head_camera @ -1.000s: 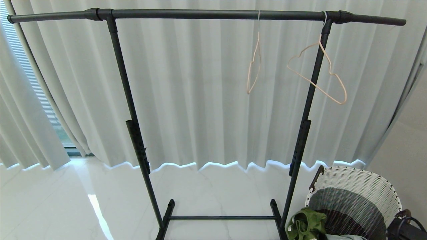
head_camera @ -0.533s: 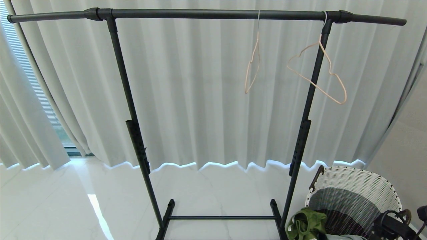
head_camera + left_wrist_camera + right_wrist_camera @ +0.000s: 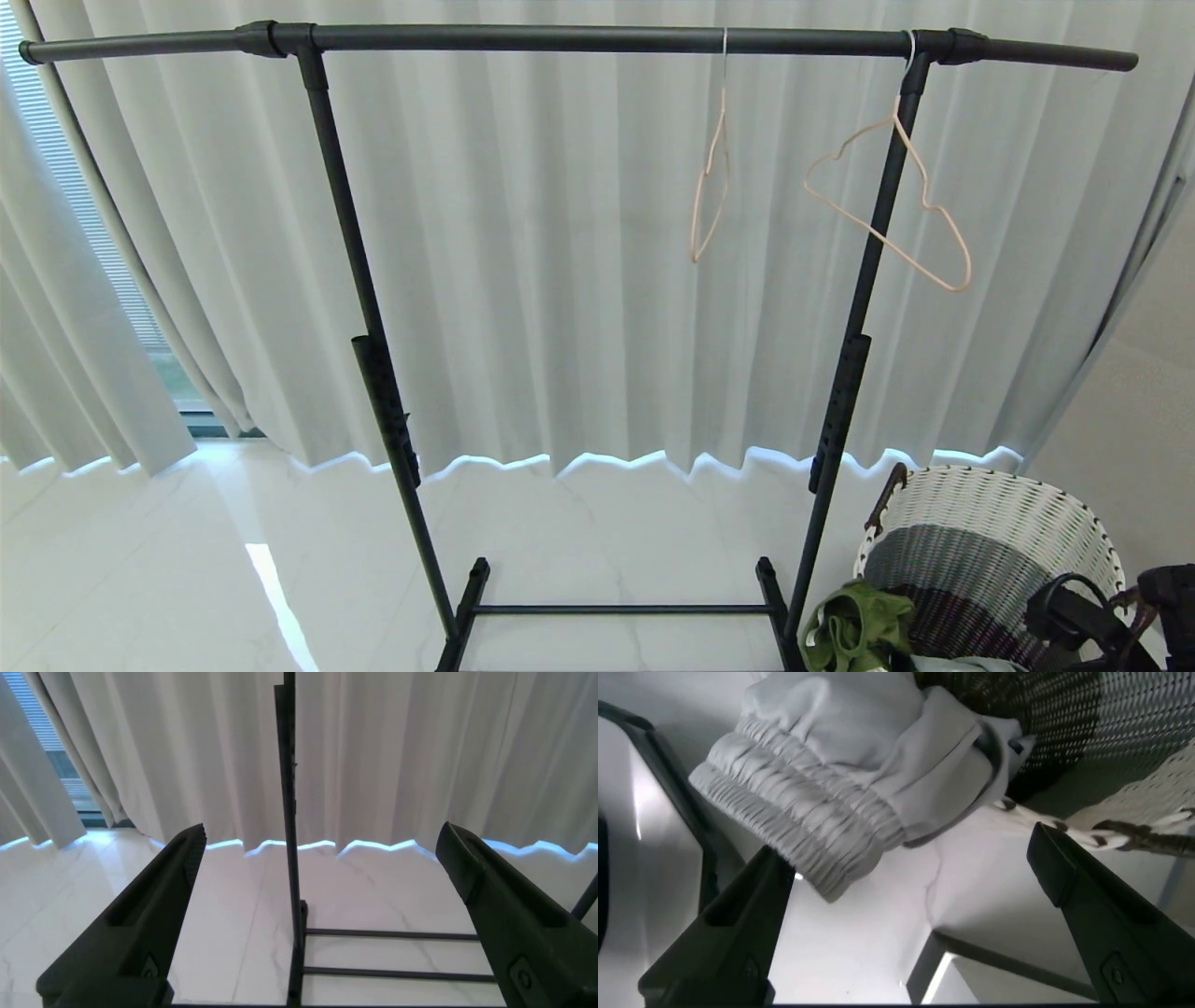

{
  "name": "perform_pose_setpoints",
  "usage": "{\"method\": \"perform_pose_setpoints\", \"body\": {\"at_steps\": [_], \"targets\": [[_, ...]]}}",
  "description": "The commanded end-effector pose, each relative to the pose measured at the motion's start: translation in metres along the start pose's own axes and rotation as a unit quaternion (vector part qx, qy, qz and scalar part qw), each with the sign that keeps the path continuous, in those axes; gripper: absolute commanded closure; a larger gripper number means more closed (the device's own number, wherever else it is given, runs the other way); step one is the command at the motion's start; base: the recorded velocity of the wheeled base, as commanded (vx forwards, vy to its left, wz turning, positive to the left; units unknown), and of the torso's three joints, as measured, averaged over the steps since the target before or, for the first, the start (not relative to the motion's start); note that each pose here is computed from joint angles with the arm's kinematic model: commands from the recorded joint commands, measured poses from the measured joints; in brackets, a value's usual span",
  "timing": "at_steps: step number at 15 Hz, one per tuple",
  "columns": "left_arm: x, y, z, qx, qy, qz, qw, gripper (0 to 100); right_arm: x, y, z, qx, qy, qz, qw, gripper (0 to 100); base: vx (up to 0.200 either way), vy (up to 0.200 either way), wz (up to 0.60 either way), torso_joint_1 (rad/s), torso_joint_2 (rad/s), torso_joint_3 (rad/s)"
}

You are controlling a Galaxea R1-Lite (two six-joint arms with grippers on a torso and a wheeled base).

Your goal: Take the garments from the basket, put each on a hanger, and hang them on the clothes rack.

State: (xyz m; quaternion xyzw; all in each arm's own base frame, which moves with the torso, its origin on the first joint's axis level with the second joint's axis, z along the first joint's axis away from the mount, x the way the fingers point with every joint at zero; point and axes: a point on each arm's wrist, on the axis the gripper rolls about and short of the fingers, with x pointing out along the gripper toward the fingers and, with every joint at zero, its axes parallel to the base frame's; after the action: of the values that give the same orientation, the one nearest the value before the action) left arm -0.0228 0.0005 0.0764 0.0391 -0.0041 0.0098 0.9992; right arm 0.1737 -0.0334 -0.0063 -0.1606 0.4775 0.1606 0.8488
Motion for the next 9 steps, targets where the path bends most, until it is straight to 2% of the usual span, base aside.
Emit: {"method": "perform_pose_setpoints", "body": {"at_steps": [1,6,7,9], "targets": [[0.0,0.0,0.0,0.001,0.0,0.0,1.0,0,0.004,0.0025,-0.0015,-0.003,0.007,0.009,0.9999,0,0.0,0.0,0.0,0.0,0.0,0.0],[0.0,0.0,0.0,0.0,0.0,0.0,1.0,0,0.0062,0.0039,0.0,-0.008,0.005,0.011,0.9999,0,0.0,0.0,0.0,0.0,0.0,0.0],[0.0,0.0,0.0,0.0,0.0,0.0,1.0,0,0.0068,0.0033,0.0006,-0.009,0.004,0.01,0.9999,100,0.0,0.0,0.0,0.0,0.0,0.0],[0.0001,0.0,0.0001,0.0,0.001,0.0,1.0,0,0.0082,0.0036,-0.0005,-0.008,0.009,0.012,0.9999,100,0.0,0.0,0.0,0.0,0.0,0.0]]}}
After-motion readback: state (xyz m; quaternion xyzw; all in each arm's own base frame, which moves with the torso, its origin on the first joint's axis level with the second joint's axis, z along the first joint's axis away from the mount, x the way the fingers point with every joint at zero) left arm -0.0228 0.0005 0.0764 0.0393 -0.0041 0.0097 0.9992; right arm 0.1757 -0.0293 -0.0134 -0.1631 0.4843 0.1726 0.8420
